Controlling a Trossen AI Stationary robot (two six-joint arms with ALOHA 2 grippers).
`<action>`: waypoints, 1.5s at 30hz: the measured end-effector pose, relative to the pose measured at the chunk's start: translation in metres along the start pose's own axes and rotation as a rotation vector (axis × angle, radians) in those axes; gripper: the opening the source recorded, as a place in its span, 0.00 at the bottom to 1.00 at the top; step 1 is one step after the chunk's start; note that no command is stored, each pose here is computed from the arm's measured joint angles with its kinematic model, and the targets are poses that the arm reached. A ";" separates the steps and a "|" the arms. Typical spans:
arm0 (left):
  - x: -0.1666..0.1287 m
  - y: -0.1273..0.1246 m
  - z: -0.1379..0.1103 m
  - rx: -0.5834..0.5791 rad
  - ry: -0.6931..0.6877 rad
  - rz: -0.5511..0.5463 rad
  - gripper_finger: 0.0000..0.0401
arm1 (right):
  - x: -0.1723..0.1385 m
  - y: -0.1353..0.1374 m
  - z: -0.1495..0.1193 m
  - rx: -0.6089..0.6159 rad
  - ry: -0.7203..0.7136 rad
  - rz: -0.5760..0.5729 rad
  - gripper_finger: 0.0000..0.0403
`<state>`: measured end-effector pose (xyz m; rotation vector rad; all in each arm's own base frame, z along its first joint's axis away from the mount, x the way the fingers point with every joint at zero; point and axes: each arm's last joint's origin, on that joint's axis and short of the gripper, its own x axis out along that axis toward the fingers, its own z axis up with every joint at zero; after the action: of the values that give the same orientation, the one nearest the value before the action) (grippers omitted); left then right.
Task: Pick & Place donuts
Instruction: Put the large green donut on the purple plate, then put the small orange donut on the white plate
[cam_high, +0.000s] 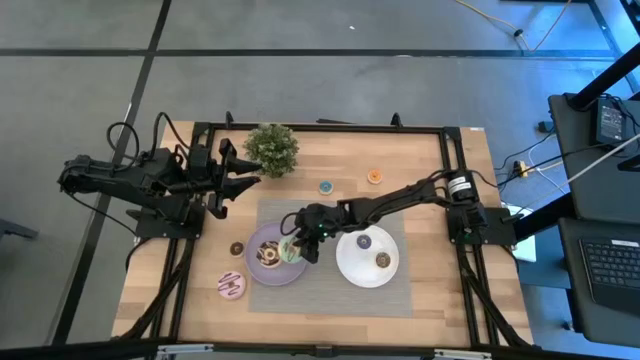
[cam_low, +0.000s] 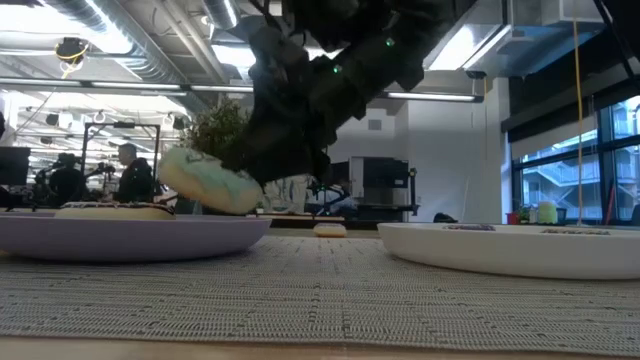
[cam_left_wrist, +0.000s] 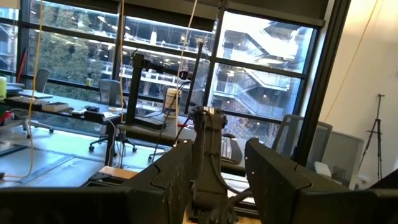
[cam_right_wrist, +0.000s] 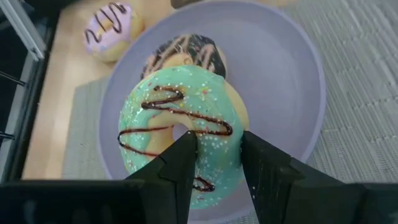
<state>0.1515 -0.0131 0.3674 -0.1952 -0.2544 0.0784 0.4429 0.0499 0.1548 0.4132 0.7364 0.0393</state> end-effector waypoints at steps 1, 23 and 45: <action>0.000 0.000 0.000 0.000 0.000 0.000 0.36 | 0.002 -0.001 -0.001 0.001 0.004 -0.002 0.32; 0.000 0.000 0.000 0.000 0.000 0.000 0.36 | 0.005 -0.002 -0.004 -0.001 0.012 -0.006 0.32; 0.000 0.000 0.000 -0.002 0.000 0.000 0.36 | 0.001 -0.003 0.000 0.003 0.000 -0.005 0.60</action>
<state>0.1514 -0.0130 0.3674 -0.1972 -0.2548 0.0783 0.4432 0.0478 0.1531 0.4146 0.7379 0.0337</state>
